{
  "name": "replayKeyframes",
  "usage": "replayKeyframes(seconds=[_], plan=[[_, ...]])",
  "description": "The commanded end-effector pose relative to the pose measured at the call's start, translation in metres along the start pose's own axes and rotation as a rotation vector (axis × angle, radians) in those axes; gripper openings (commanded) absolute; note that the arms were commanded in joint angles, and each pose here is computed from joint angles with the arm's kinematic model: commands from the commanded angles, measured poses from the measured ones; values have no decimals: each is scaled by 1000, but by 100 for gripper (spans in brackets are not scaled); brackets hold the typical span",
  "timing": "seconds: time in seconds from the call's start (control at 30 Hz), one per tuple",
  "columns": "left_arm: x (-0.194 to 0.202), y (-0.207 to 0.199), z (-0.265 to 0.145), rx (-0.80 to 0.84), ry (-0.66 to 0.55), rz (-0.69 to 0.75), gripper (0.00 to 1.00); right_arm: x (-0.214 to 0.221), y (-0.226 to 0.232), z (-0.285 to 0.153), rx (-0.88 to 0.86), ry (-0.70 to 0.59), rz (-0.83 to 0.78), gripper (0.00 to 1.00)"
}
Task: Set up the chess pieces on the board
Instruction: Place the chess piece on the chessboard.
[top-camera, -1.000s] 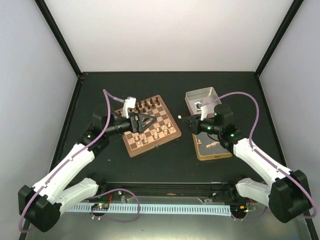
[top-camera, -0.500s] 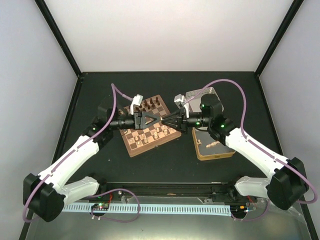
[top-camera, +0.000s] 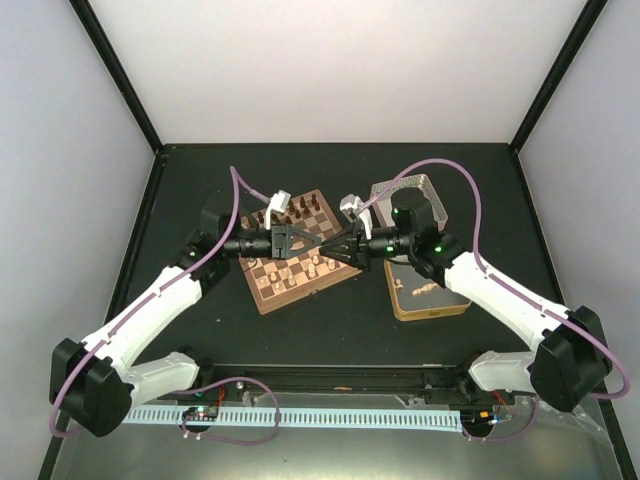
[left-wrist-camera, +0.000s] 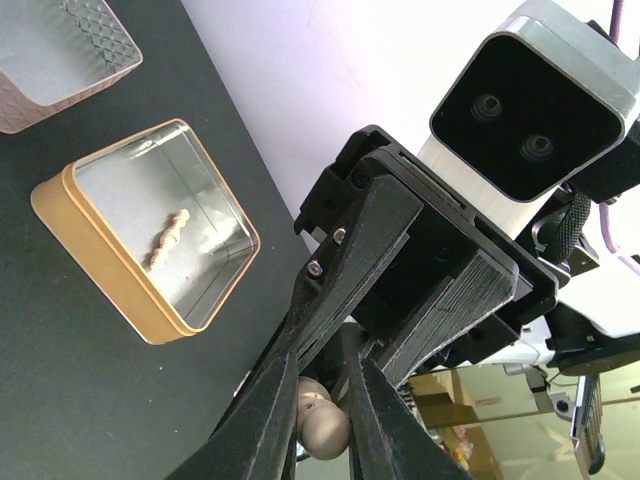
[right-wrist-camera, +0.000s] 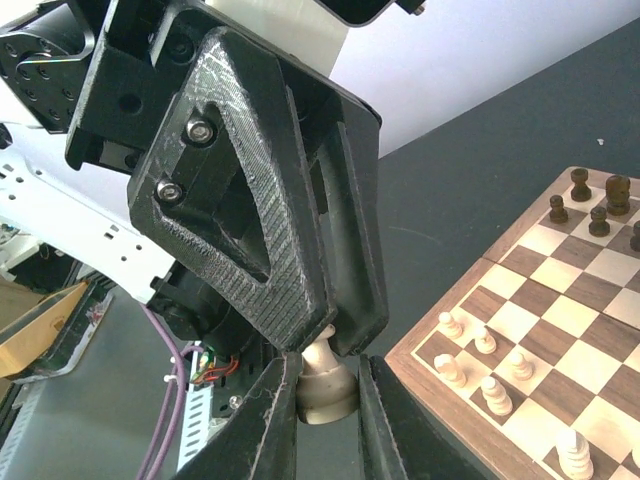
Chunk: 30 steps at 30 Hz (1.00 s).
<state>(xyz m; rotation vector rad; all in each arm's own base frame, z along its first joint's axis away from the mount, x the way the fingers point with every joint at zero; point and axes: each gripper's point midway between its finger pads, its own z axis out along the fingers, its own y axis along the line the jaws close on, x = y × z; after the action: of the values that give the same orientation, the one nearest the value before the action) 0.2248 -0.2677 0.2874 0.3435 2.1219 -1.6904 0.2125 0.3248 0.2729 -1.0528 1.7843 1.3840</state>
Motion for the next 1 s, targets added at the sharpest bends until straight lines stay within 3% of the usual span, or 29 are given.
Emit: replayKeyframes(seconds=[0.0, 0.17, 0.3, 0.37, 0.5, 0.57, 0.67, 0.8, 0.97], plan=[[-2, -10, -2, 15, 14, 30, 16, -13, 1, 1, 12, -22, -37, 17], [0, -8, -2, 10, 21, 28, 20, -14, -7, 2, 51, -29, -24, 17], [1, -8, -3, 8, 22, 40, 11, -13, -10, 3, 64, -29, -19, 17], [1, -8, -3, 5, 18, 48, 6, -12, -12, 3, 70, -27, -13, 22], [-4, 0, -4, -47, -9, 77, 6, -7, -17, 0, 112, -21, 6, 39], [-7, 18, -7, -154, -35, 111, 8, 1, -28, -2, 170, -13, 32, 52], [-14, 69, -22, -445, -70, 152, 8, 18, -51, -7, 293, -11, 84, 63], [-12, 125, -39, -716, -56, 159, 8, 39, -85, -20, 481, -20, 171, 66], [-10, 160, -37, -865, -12, 161, 8, 49, -104, -31, 602, -33, 233, 66]])
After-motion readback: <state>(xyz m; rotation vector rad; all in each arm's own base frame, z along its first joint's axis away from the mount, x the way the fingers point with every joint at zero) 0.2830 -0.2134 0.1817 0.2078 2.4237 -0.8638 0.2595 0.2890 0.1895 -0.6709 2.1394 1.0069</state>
